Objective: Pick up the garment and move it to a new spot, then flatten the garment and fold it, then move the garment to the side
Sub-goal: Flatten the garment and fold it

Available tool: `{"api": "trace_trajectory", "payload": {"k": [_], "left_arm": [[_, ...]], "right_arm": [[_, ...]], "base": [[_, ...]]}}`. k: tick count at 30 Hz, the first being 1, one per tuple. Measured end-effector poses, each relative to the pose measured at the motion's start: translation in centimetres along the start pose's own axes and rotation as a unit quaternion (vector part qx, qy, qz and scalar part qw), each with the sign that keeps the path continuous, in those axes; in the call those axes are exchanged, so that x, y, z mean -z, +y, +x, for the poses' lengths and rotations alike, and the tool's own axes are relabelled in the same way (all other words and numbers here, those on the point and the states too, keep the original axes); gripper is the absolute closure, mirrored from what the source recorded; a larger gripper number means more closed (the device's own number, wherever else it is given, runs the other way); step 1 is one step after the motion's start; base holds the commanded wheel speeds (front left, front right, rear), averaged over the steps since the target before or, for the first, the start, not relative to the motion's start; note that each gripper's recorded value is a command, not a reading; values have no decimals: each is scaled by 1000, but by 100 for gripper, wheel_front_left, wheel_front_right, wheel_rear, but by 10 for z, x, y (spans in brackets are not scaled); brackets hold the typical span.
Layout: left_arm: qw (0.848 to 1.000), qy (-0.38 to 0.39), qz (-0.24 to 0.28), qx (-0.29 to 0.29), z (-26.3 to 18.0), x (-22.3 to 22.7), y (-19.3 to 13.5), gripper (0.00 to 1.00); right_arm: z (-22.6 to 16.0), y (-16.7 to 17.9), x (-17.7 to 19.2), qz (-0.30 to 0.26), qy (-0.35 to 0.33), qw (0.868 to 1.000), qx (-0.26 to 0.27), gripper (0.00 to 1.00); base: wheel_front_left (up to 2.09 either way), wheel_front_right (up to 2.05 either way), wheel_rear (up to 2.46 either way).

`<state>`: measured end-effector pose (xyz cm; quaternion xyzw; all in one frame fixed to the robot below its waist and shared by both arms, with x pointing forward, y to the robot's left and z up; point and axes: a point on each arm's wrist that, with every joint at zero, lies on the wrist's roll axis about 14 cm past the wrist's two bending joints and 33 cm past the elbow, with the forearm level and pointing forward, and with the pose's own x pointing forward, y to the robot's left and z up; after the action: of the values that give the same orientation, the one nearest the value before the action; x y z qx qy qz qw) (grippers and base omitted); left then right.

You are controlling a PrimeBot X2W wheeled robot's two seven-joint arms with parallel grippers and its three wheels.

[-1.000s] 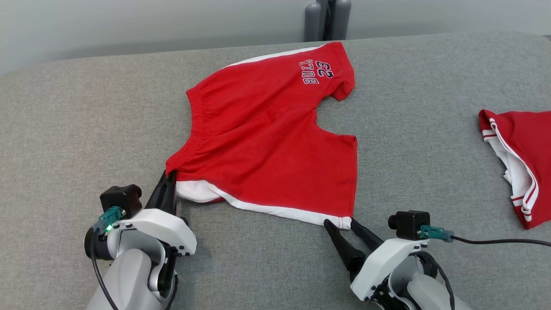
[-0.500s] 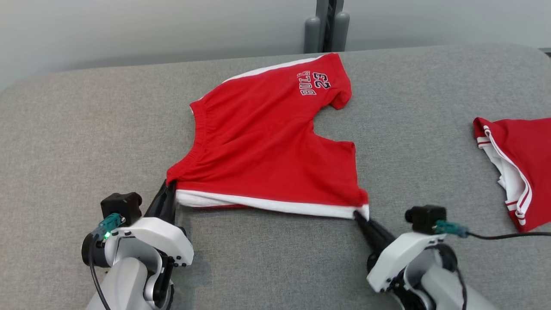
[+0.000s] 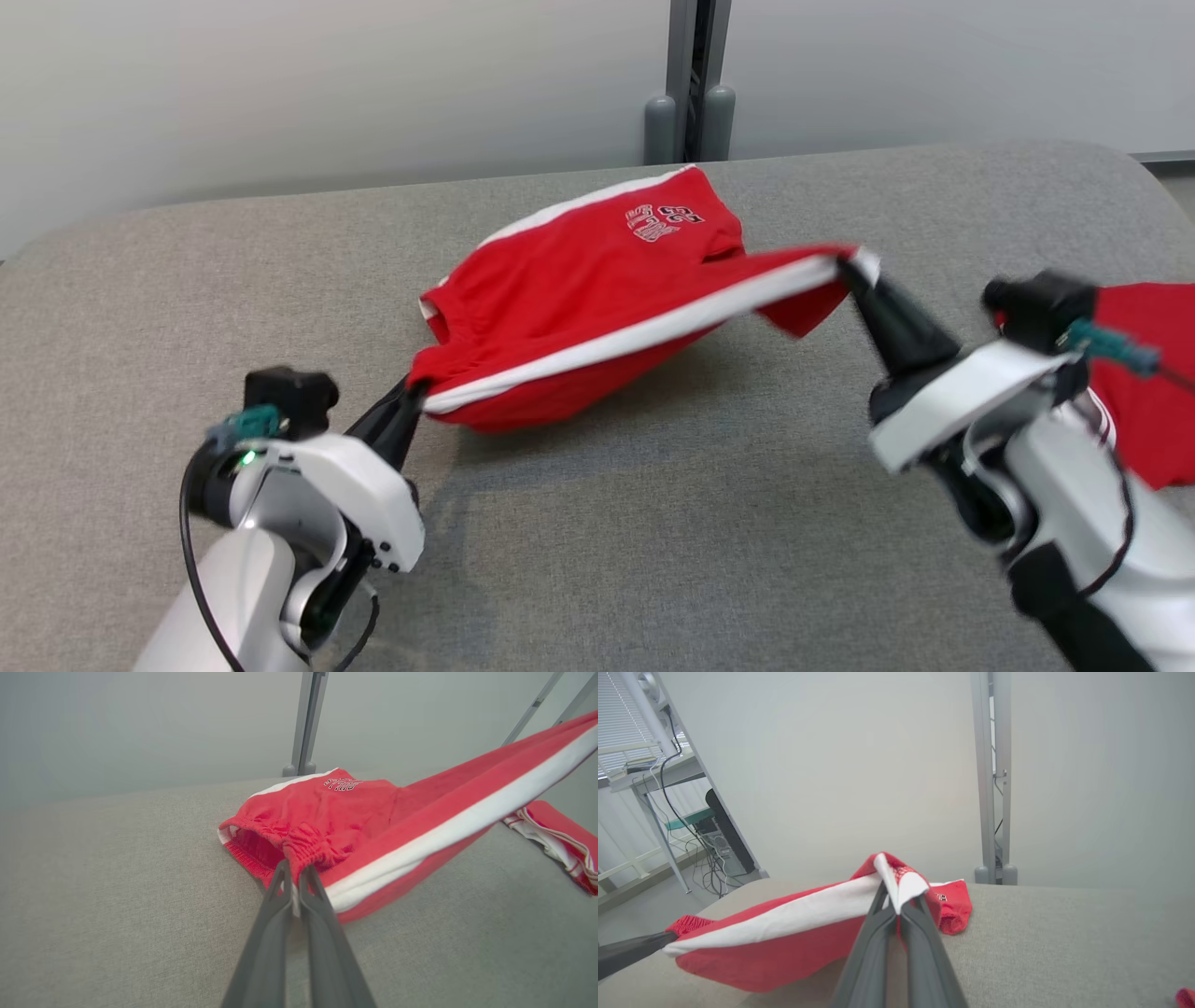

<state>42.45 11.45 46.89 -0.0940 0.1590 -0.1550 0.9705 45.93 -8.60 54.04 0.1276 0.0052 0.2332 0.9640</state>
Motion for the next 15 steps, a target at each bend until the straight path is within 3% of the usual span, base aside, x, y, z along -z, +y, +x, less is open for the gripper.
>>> {"api": "trace_trajectory", "payload": {"k": [6,11,15], "left_arm": [[998,-25,13,59,-6,-58,-28,100],[993,-35,-5,111,-14,-104,-56,100],[991,-54,11,125,-22,-147,-64,100]], "right_arm": [[11,2,-87,-68,-98,993,-20,100],[17,14,-130,-135,-114,984,-37,100],[21,21,-166,-178,-131,975,-38,100]], "base": [[0,0,0],[0,0,0],[0,0,0]]}}
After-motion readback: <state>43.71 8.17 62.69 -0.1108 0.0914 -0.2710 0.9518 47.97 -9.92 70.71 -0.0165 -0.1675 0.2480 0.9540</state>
